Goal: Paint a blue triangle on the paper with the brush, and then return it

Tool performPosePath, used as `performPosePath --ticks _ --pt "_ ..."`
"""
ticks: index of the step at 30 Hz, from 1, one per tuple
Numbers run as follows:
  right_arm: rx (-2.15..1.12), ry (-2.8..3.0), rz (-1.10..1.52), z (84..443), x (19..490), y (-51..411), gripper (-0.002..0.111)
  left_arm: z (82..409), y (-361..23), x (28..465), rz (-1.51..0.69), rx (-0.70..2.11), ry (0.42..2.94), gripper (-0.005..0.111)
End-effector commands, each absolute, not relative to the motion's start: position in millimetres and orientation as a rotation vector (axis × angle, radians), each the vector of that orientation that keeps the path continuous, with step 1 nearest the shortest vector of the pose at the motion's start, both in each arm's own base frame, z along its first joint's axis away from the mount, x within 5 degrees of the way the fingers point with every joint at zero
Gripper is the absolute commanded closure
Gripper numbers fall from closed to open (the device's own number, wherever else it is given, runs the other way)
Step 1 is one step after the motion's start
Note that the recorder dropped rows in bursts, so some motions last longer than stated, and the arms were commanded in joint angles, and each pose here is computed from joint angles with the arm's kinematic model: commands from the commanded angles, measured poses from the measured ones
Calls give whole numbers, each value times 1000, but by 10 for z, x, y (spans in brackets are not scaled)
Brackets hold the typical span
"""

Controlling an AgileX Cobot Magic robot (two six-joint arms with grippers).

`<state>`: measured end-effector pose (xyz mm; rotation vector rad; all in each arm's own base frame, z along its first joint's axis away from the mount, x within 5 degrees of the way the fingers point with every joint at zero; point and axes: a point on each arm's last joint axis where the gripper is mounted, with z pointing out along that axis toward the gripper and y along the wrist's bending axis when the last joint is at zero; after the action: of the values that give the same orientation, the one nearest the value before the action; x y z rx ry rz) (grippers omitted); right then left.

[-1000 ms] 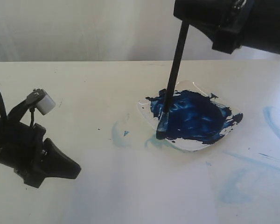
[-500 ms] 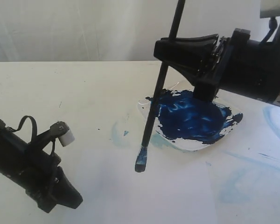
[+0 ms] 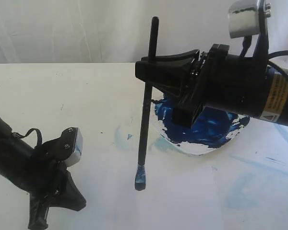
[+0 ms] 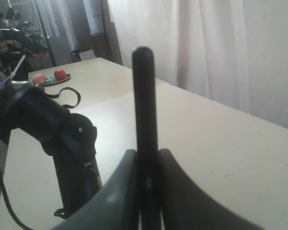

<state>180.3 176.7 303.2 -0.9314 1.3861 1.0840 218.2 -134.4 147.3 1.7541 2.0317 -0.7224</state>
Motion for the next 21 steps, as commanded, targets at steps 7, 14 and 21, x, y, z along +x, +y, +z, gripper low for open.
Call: performPosePath --ticks 7,14,21 --pt "-907 1391 1075 3034 1807 1762 108 1458 -1363 2233 -675 1748 2001 107" --pt "-907 1391 1075 3034 1807 1762 108 1570 -1409 2341 -758 1403 2258 107" --pt "-907 1391 1075 3034 1807 1762 108 1720 -1319 2450 -671 1005 2722 107"
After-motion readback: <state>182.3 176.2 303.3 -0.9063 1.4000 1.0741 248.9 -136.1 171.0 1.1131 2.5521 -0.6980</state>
